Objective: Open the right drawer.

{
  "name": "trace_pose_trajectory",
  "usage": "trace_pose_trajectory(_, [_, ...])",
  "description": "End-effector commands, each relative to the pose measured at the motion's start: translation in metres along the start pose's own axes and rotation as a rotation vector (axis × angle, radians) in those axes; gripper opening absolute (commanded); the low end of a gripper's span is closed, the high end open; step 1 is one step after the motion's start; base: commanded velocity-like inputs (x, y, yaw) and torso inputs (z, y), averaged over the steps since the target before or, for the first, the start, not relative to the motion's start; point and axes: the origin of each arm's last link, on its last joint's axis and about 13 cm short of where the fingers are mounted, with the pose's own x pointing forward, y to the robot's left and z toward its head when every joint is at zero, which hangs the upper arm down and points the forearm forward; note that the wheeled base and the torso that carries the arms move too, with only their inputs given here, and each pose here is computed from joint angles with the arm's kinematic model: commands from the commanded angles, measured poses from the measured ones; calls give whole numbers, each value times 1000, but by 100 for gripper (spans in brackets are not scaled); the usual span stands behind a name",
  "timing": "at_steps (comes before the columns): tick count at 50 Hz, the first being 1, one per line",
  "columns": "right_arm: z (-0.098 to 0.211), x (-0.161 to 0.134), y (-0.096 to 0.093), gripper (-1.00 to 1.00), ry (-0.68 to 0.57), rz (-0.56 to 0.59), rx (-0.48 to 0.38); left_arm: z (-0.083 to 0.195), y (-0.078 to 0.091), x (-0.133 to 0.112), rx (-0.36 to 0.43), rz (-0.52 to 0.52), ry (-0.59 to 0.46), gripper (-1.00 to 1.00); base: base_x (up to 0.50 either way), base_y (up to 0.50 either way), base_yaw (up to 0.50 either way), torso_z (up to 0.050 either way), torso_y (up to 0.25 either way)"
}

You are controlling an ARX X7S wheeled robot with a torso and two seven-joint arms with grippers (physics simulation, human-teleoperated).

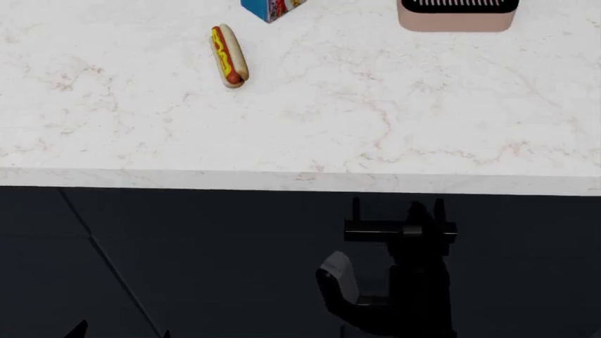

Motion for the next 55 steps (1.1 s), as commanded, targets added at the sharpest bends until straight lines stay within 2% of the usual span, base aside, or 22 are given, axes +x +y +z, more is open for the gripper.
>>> trace_pose_trajectory(1, [11,-10,2,-100,-83,-1,-21,0,0,1,1,2,0,100,0,0,0,0,0])
trace_pose_trajectory(13, [5,-29,4,-100,-108,18,-53,-1,0,1,4,-3,2,100,0,0,1,0,-1])
trace_pose_trajectory(23, [3,-46,-6,-100,-140,18,-76,-1,-1,1,6,-5,3,100,-1,1,1,0,-1])
trace_pose_trajectory(55, [-1,-60,-10,-100,-166,2,-121,-1,0,2,8,0,3,100,-1,1,2,0,0])
